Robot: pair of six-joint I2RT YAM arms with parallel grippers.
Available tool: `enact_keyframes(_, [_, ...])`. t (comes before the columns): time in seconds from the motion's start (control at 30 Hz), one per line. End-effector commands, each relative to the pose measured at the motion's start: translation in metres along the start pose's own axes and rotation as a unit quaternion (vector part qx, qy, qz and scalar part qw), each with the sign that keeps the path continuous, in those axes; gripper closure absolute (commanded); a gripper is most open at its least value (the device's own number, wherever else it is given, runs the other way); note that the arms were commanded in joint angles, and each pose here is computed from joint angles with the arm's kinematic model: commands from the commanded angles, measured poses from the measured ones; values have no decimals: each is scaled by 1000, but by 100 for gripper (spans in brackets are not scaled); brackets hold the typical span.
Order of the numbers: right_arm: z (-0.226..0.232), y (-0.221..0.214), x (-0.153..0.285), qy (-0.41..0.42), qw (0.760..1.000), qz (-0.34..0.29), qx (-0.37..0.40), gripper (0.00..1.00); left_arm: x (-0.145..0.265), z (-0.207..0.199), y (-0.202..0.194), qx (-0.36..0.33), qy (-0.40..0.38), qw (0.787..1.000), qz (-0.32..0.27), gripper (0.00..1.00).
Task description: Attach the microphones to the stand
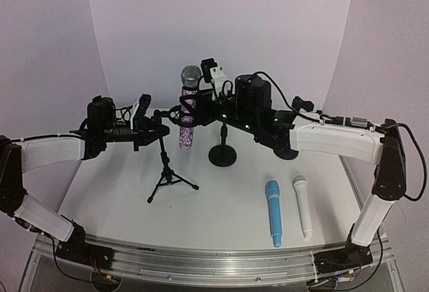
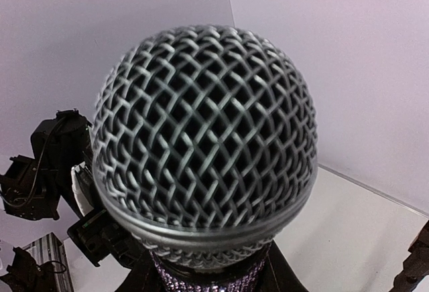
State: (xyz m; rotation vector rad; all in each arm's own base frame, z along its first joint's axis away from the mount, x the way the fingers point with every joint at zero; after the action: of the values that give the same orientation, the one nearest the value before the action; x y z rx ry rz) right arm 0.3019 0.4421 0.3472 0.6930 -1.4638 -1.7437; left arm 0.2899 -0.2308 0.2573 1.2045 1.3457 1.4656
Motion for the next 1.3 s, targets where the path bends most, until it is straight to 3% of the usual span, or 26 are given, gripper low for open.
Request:
enact_keyframes(0.0, [-7, -45, -4, -5, 998, 61, 6, 100, 1, -5, 10, 18, -11, 1000, -13, 100])
enact_keyframes(0.27, [-5, -44, -2, 5, 998, 66, 24, 98, 2, -4, 9, 16, -9, 1000, -10, 100])
enact_keyframes(0.3, [-4, -42, -1, 6, 997, 66, 28, 92, 2, -4, 8, 15, -9, 1000, -10, 100])
enact_keyframes(0.37, [-3, -38, 0, 8, 997, 68, 34, 64, 2, -3, 8, 14, -8, 1000, -10, 100])
enact_keyframes(0.43, [0, -31, 3, 10, 997, 64, 35, 48, 3, -2, 8, 13, -5, 1000, -9, 100])
enact_keyframes(0.63, [9, 7, 14, 25, 998, 33, 40, 34, 6, 1, 7, 9, 0, 1000, -6, 100])
enact_keyframes(0.77, [12, 20, 20, 25, 998, 31, 47, 13, 6, 3, 7, 6, 2, 1000, -6, 100])
enact_keyframes(1.27, [11, 56, 63, 5, 997, 2, 78, 8, 18, 42, 22, -64, 38, 997, -9, 100])
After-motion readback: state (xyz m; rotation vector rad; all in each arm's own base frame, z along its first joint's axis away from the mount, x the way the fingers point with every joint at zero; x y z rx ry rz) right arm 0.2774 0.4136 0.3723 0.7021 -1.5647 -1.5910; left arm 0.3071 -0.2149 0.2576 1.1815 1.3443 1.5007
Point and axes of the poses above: each gripper's point midway between its finger pads, its own x axis back along the fingers, its own z axis along the line the jaws close on, y = z × x, the point moved 4 cm from there along x, back along the fingers, and after that the axes turned 1 degree about -x, right-handed, at the moved point
